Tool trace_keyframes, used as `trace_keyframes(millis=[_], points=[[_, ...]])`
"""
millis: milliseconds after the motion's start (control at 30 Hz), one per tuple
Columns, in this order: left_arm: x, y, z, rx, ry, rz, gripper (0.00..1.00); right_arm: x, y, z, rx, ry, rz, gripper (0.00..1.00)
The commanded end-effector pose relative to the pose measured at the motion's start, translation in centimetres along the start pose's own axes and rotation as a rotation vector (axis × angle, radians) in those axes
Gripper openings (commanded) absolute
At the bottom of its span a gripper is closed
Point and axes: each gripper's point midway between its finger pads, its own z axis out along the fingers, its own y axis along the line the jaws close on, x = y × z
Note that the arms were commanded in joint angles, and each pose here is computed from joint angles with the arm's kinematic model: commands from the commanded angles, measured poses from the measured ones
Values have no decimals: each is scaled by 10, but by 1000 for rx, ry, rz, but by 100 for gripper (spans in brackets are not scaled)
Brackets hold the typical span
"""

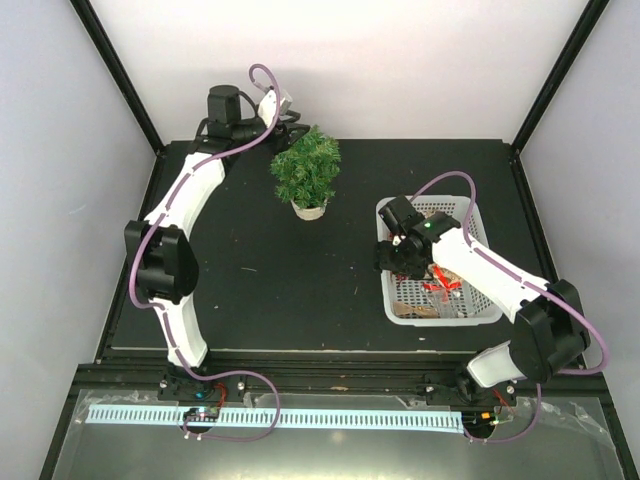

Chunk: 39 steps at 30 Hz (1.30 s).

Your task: Decorate the small christmas tree

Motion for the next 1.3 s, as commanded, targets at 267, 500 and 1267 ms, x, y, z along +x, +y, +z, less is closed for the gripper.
trace_keyframes(millis=[267,500,1267], points=[[-5,22,11,-70,-1,29,2,6,0,3,-18,3,20,70],[-25,5,0,-18,-31,5,2,9,-4,10,-9,13,23,70],[-54,-167,-75,161,-96,70,2,14,-10,6,-18,-22,30,70]])
